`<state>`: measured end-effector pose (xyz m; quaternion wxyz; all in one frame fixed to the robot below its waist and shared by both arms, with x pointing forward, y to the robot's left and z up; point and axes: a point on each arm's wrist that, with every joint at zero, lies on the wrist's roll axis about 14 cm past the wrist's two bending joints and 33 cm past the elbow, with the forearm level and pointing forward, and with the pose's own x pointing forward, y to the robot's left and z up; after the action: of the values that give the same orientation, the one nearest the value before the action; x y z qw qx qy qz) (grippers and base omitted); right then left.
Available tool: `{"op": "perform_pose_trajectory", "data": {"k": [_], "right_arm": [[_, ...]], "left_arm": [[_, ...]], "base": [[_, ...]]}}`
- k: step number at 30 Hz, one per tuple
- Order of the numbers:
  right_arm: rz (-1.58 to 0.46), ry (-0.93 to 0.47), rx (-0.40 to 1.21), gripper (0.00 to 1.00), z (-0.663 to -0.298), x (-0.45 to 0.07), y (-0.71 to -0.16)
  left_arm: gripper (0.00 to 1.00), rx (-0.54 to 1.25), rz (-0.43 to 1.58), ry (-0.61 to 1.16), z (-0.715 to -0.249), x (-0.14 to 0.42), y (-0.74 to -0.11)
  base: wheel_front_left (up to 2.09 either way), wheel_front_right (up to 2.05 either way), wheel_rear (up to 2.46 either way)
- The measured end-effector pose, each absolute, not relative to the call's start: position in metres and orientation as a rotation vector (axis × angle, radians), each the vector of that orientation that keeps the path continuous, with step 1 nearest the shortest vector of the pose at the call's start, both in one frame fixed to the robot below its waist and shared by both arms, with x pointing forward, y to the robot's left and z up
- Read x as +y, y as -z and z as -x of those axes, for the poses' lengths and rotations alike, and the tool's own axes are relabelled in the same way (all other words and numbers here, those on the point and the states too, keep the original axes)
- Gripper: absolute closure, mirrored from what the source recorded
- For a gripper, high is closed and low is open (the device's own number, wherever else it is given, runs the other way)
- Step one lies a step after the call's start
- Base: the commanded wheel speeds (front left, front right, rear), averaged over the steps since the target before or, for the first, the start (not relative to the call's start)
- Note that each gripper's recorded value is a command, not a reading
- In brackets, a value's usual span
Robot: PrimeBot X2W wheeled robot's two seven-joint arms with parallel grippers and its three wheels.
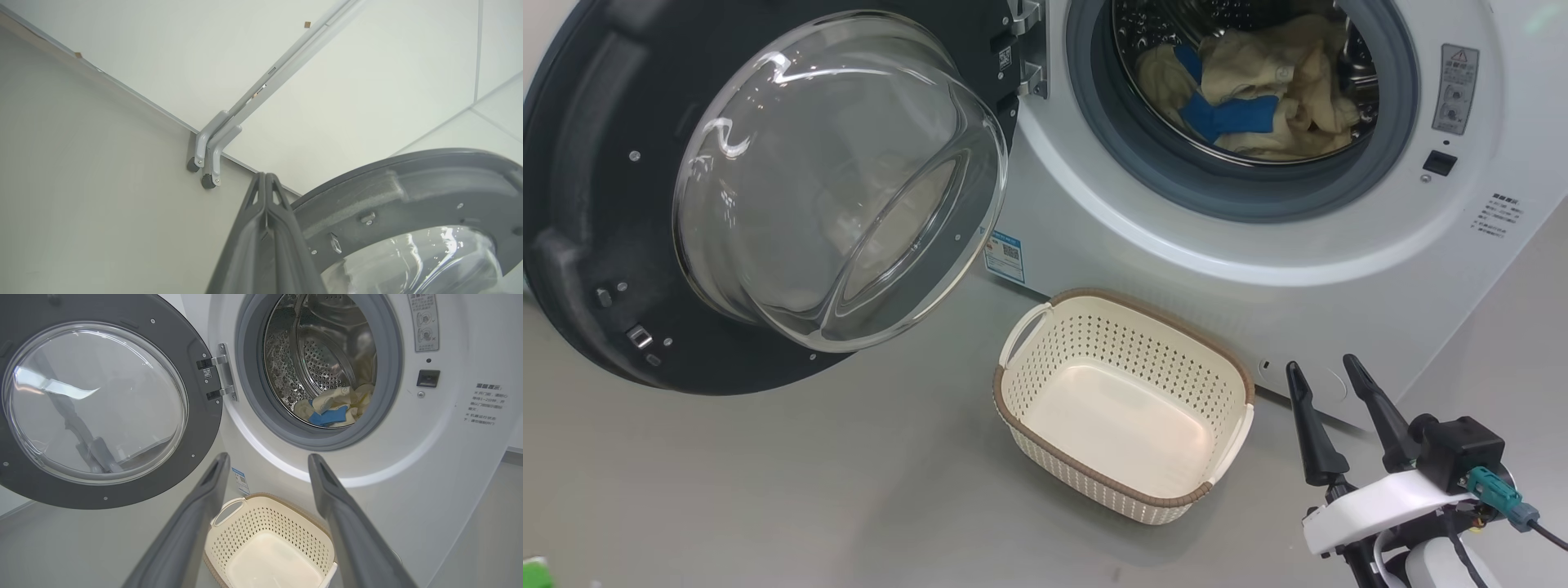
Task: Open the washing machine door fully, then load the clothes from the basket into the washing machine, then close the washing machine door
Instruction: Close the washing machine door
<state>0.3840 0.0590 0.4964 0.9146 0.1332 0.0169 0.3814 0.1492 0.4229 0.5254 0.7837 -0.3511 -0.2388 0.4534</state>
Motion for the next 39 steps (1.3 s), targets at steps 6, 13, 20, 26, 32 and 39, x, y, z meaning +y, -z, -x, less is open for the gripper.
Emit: {"op": "perform_pose_trajectory", "data": {"k": [6, 13, 20, 26, 32, 39], "right_arm": [[-0.273, -0.785, 0.045, 0.0, -0.386, 0.058, -0.492], [-0.269, -0.785, 0.056, 0.0, -0.388, 0.056, -0.487], [-0.271, -0.764, 0.074, 0.0, -0.394, 0.049, -0.478], [-0.259, -0.754, 0.088, 0.0, -0.395, 0.042, -0.471], [-0.25, -0.723, 0.092, 0.0, -0.398, 0.029, -0.467], [-0.244, -0.687, 0.099, 0.0, -0.4, 0.014, -0.463]], "left_arm": [[1.0, -0.74, 0.927, -0.979, -0.138, 0.45, -0.544], [1.0, -0.817, 1.081, -0.907, -0.153, 0.477, -0.555], [1.0, -0.799, 1.079, -0.849, -0.168, 0.5, -0.577], [1.0, -0.759, 1.075, -0.838, -0.175, 0.514, -0.579], [1.0, -0.724, 1.131, -0.754, -0.205, 0.512, -0.584], [1.0, -0.661, 1.223, -0.652, -0.24, 0.503, -0.582]], "base": [[0.0, 0.0, 0.0], [0.0, 0.0, 0.0], [0.0, 0.0, 0.0], [0.0, 0.0, 0.0], [0.0, 0.0, 0.0], [0.0, 0.0, 0.0]]}}
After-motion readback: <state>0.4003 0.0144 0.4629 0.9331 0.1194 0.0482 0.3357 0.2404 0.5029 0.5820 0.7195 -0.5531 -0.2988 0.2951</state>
